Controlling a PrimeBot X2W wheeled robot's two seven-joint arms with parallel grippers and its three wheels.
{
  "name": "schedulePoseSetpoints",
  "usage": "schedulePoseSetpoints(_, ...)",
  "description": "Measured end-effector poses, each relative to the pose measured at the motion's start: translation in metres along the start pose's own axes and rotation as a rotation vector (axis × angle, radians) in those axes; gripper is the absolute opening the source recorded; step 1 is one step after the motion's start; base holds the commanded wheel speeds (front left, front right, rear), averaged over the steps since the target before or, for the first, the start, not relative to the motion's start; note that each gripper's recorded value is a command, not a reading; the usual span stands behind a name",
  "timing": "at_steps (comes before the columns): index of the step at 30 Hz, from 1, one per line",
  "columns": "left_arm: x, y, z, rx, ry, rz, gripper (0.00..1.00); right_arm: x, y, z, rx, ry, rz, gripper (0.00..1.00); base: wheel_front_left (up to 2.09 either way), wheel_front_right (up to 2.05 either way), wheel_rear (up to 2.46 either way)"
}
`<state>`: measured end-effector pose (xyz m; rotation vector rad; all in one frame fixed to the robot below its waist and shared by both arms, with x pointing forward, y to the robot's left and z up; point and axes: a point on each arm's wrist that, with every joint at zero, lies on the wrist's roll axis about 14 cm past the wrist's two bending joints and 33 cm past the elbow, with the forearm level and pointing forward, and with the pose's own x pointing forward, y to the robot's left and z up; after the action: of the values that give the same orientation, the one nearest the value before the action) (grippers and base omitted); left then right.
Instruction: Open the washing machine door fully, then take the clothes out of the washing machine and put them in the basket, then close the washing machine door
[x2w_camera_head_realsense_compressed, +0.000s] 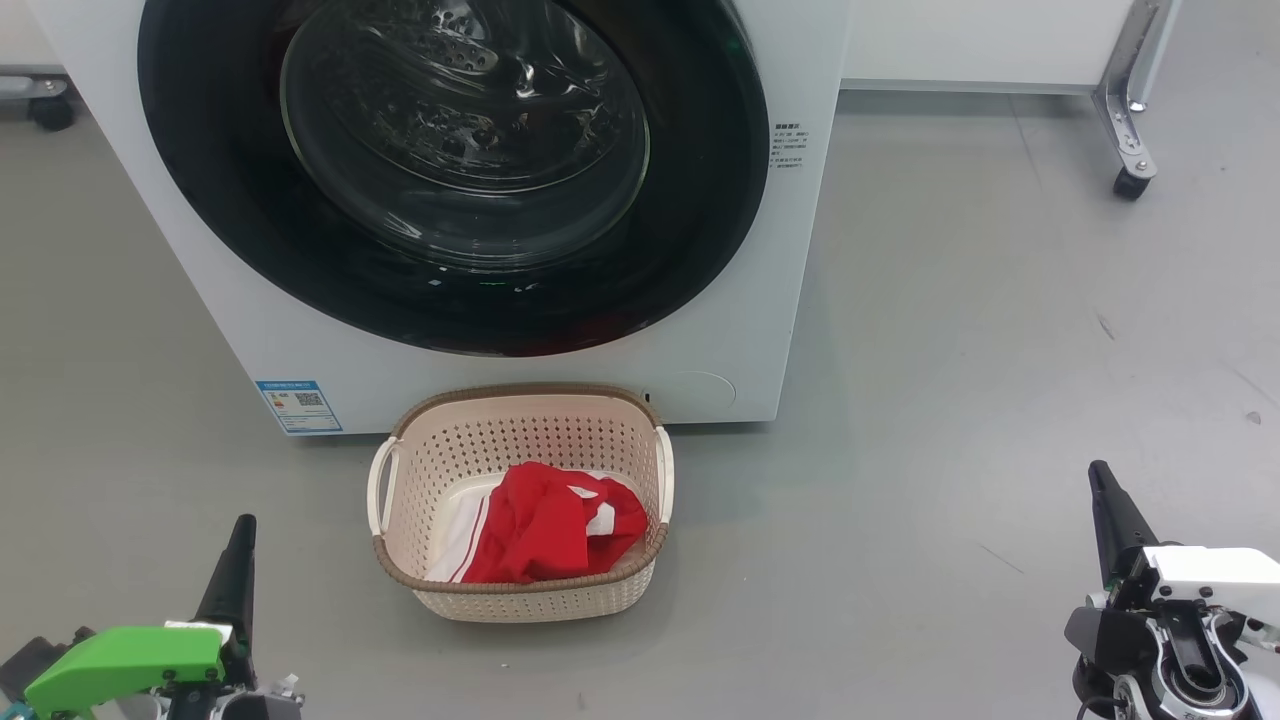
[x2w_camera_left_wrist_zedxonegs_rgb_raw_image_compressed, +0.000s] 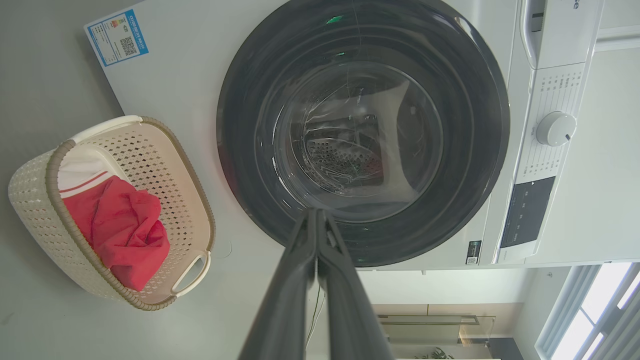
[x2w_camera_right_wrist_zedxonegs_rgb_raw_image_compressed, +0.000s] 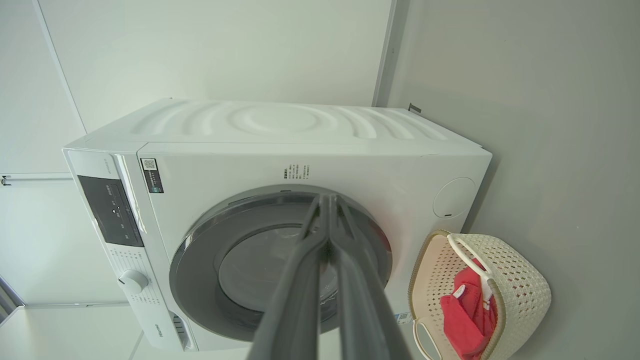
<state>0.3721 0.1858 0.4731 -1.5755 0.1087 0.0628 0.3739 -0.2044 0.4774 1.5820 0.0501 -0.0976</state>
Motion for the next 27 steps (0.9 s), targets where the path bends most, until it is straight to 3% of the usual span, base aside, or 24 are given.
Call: schedulePoseSetpoints(27, 0.0001, 0.0004, 0.0004, -0.002, -0.002, 0.001, 0.0, 0.0, 0.0001, 0.0001, 0.0, 0.002, 0.0, 0.0, 0.0, 0.0, 0.0)
